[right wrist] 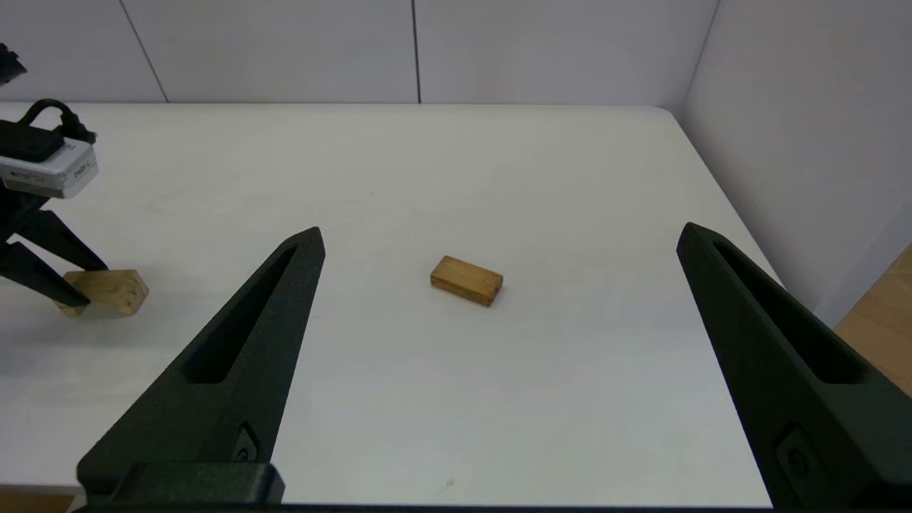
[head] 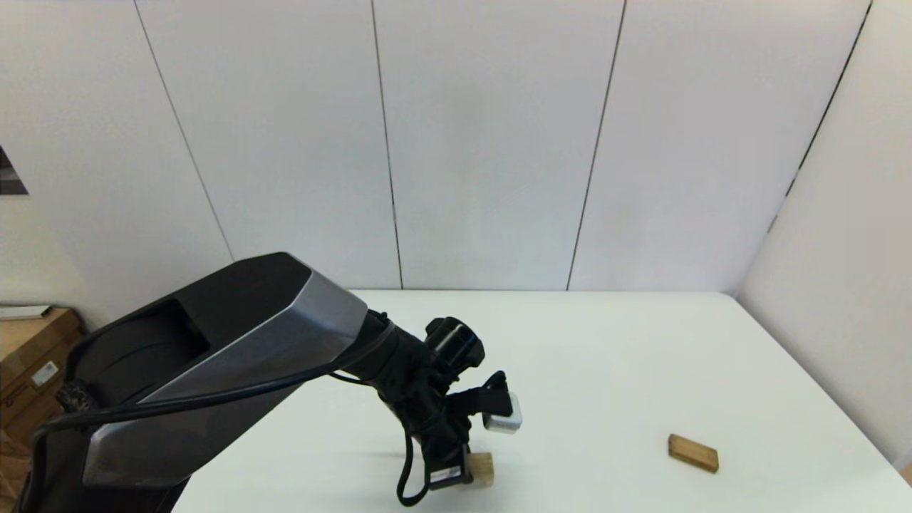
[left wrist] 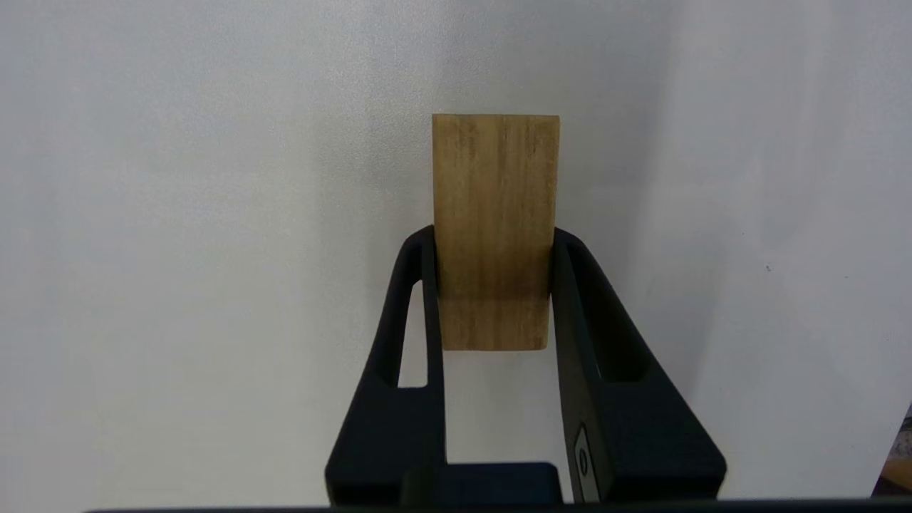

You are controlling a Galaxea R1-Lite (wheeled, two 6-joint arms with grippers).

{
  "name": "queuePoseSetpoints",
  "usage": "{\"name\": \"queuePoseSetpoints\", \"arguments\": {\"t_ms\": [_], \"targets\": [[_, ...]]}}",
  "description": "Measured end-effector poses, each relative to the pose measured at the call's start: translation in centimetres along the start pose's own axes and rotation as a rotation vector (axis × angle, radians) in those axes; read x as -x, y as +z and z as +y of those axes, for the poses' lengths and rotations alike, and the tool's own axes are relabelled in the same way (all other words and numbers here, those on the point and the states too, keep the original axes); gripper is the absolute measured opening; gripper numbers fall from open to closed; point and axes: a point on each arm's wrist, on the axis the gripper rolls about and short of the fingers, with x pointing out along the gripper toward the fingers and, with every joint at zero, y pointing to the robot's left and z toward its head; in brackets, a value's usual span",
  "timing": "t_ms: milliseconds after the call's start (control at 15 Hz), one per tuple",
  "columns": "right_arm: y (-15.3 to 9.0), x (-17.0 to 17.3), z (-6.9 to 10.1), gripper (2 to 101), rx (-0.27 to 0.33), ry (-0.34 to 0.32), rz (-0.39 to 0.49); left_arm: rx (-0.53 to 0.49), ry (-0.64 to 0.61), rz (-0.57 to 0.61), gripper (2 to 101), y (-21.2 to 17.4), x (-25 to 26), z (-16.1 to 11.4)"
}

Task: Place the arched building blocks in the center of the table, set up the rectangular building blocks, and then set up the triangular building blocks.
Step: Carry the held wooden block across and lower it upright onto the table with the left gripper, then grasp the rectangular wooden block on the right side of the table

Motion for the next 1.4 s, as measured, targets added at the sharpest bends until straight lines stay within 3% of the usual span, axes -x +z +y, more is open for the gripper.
{"name": "queuePoseSetpoints", "arguments": {"t_ms": [333,600,1067,1400], "targets": [[0.0,0.0,0.0,98.0,0.0,0.0,0.0,-0.001,0.022,-0.018,56.4,0.2,0.1,0.3],[0.0,0.0,0.0,98.0,0.0,0.0,0.0,-0.003,0.033,-0.029,73.0,0.4,0.4,0.4],[0.0,0.0,0.0,98.0,0.0,0.0,0.0,0.004,0.207,-0.178,87.4,1.8,9.3,1.4],[0.0,0.0,0.0,98.0,0.0,0.0,0.0,0.119,0.344,-0.319,92.2,0.1,19.5,-2.3]]}}
